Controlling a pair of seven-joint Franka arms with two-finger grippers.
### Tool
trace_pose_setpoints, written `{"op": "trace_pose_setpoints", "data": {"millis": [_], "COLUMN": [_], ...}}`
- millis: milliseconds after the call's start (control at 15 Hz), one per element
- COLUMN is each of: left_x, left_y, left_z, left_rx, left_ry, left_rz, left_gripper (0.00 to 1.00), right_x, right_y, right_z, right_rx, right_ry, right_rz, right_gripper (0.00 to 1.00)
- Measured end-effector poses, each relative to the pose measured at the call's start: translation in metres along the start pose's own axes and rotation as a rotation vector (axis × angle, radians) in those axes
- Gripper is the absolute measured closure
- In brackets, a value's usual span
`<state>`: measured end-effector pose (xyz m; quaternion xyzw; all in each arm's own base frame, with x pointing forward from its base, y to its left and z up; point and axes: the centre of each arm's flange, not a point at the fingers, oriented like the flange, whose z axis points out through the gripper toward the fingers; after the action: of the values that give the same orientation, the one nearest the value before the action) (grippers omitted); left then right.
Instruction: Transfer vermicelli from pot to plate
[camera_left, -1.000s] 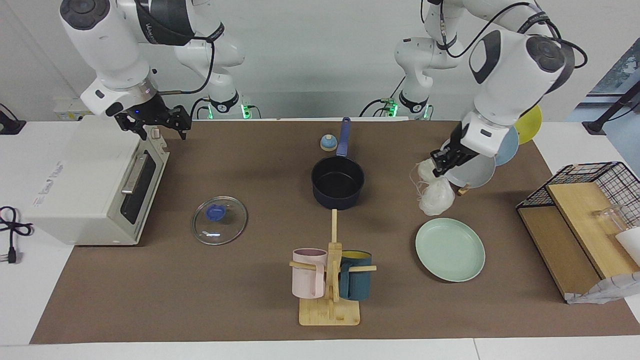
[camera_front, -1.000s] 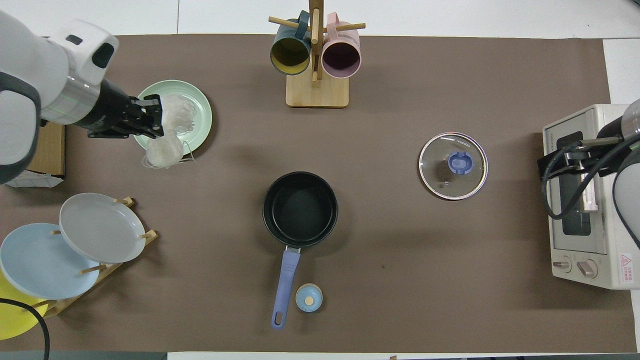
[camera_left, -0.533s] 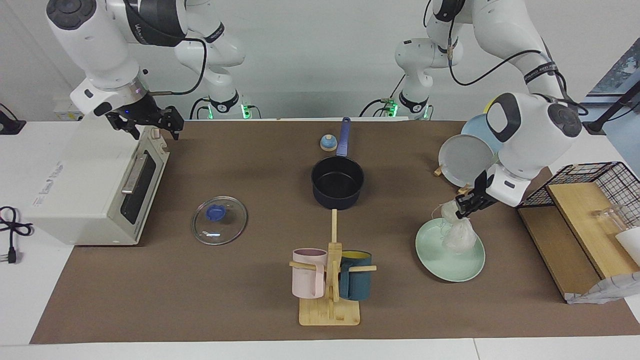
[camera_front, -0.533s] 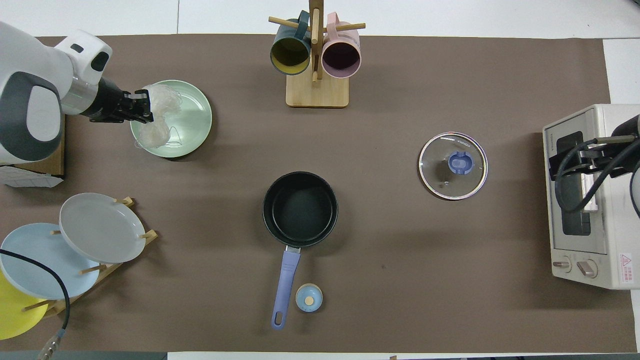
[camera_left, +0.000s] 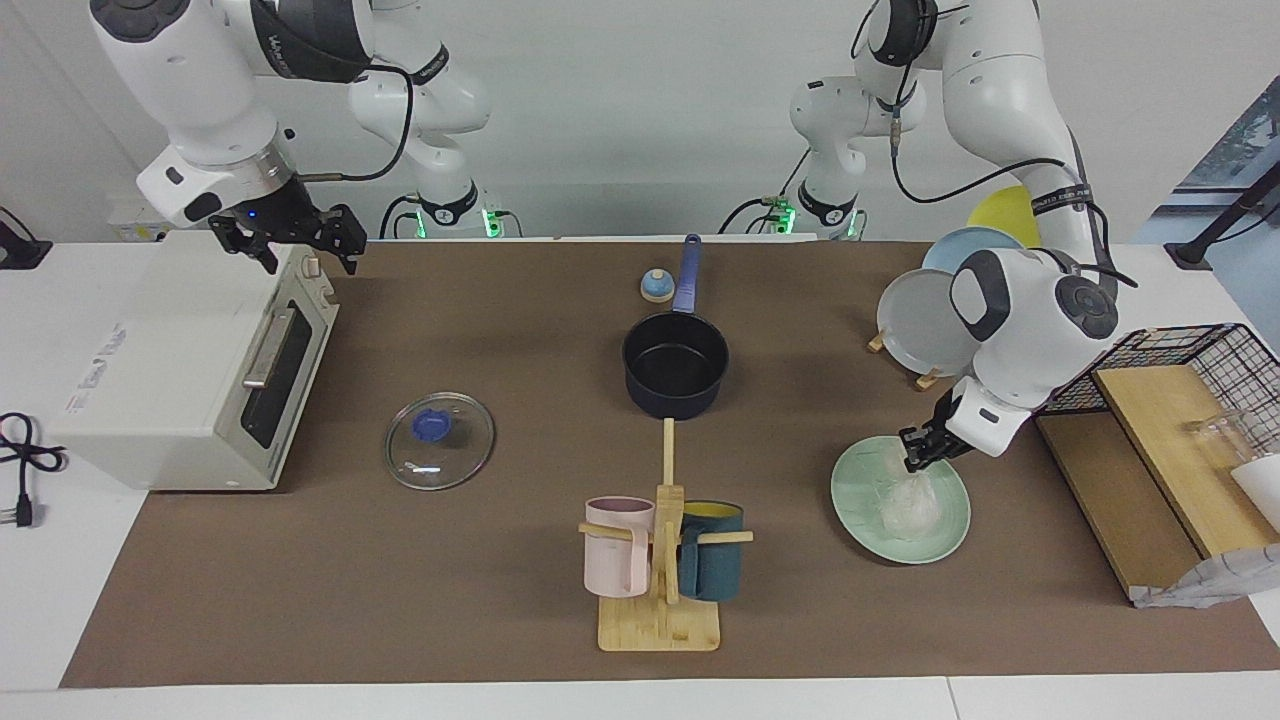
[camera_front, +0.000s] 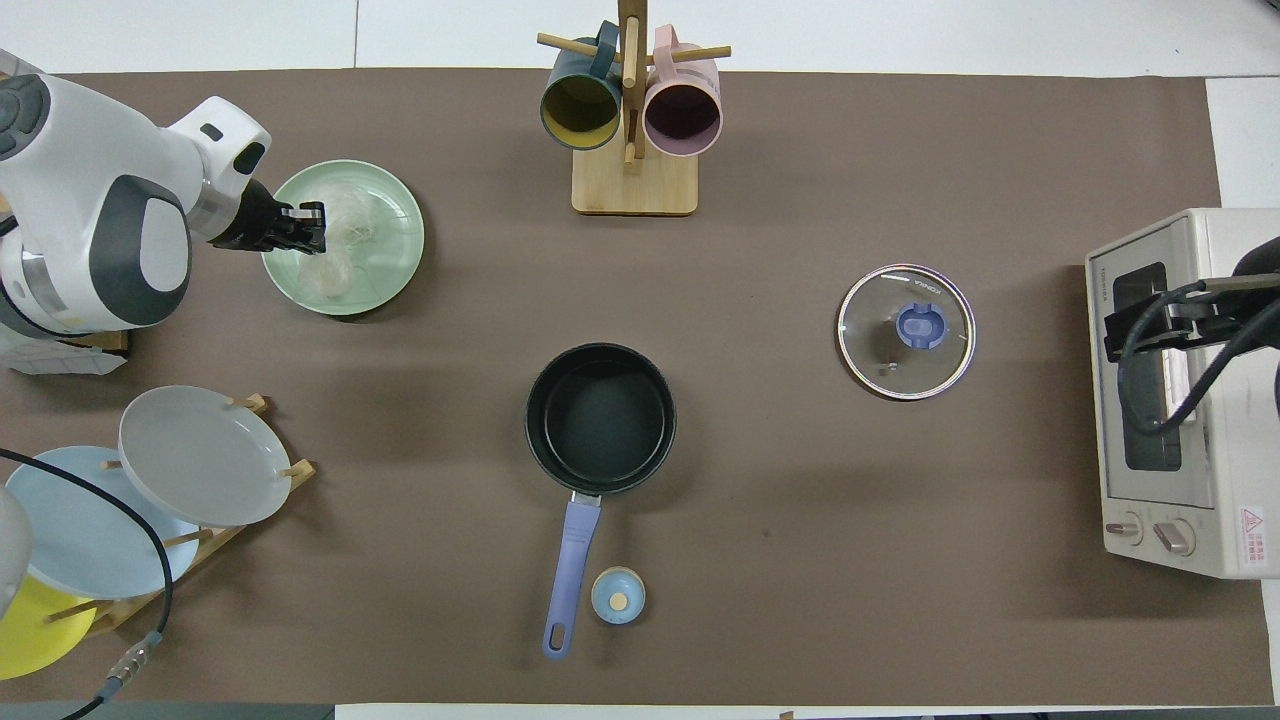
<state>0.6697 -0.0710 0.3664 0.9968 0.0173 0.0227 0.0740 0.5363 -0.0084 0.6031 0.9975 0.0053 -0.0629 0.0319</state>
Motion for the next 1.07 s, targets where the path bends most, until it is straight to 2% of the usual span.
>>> {"op": "trace_pose_setpoints", "data": {"millis": [200,267,467,733,800,933,1067], "left_x": [0.001,0.001,0.001,-0.023,-0.035,-0.065,-0.092], "left_y": [0.000,0.001,0.004,0.002,0.002,0.006,0.009], "left_z": [0.004,0.002,-0.028,-0.137,-0.166,-0.219,-0.252], "left_rx": [0.000,-0.001,-0.001,0.042,0.053,0.075,0.083], "left_ry": [0.001,0.002,-0.006,-0.016,-0.016,-0.020,-0.035], "left_rz": [0.027,0.030,0.036,0.050,0.053,0.061,0.065], "left_gripper": [0.89,0.82,0.49,0.07,0.00,0.00,0.00], "right_x": [-0.001,-0.001,-0.002,-0.002,-0.002,-0.002,-0.002], "right_y": [-0.002,-0.003,-0.003,-0.003,-0.003,-0.003,-0.003], "right_z": [-0.002,-0.003,-0.003,-0.003,-0.003,-0.003,-0.003], "right_rx": [-0.001,-0.001,-0.001,-0.001,-0.001,-0.001,-0.001], "right_ry": [0.005,0.006,0.007,0.007,0.007,0.007,0.007], "right_rz": [-0.004,-0.005,-0.005,-0.005,-0.005,-0.005,-0.005], "right_gripper": [0.00,0.00,0.00,0.00,0.00,0.00,0.00]}}
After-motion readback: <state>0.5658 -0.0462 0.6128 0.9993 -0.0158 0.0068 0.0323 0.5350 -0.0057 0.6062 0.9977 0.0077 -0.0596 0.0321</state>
